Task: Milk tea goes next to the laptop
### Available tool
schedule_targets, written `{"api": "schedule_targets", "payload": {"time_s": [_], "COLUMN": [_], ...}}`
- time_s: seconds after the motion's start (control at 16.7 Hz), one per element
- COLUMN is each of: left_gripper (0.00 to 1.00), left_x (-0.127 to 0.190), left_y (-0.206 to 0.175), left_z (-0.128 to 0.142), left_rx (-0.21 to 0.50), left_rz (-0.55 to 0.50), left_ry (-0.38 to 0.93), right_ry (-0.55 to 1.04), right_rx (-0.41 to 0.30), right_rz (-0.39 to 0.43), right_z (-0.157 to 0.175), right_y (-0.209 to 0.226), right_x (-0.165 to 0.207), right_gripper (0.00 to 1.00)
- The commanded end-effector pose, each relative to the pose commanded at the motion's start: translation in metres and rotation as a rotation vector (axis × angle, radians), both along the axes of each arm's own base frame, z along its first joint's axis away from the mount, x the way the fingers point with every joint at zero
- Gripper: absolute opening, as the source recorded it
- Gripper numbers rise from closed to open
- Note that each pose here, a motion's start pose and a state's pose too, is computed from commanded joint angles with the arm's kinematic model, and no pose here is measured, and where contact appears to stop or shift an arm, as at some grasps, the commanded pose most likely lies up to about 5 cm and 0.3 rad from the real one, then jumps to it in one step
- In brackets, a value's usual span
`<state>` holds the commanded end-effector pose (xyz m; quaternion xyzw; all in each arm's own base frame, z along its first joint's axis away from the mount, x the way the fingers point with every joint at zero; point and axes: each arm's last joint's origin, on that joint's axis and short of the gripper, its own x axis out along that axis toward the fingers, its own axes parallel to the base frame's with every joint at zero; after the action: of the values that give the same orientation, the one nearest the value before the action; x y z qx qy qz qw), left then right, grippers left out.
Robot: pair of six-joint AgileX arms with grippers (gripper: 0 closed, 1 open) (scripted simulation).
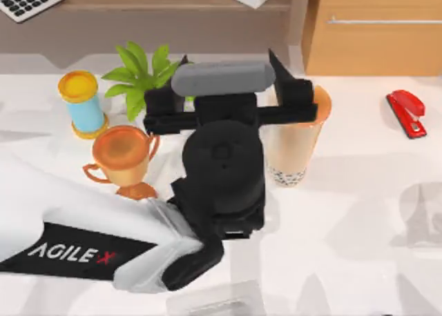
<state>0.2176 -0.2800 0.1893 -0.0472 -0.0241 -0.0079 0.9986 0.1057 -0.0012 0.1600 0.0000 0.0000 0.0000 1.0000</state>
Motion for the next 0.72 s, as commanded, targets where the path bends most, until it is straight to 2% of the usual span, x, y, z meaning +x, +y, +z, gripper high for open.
{"api": "schedule_targets", "payload": {"time_s": [0.24, 0.42, 0.72], "left_gripper": [1.0, 1.0, 1.0], "left_x": [-0.025, -0.045, -0.06], "left_y": [-0.051, -0.072, -0.084], "left_z": [-0.056, -0.089, -0.114], "left_rx": [0.042, 0.065, 0.084], "left_rz": [-0.008, -0.012, -0.01], "left_ry": [0.028, 0.039, 0.046], "right_ry": [0.0, 0.0, 0.0], "right_rx": [0.0, 0.0, 0.0], "right_rz": [0.0, 0.0, 0.0], "right_z": [0.0, 0.0, 0.0], "right_y": [0.0, 0.0, 0.0], "right_x": [0.0, 0.0, 0.0], "right_gripper": [1.0, 1.0, 1.0]}}
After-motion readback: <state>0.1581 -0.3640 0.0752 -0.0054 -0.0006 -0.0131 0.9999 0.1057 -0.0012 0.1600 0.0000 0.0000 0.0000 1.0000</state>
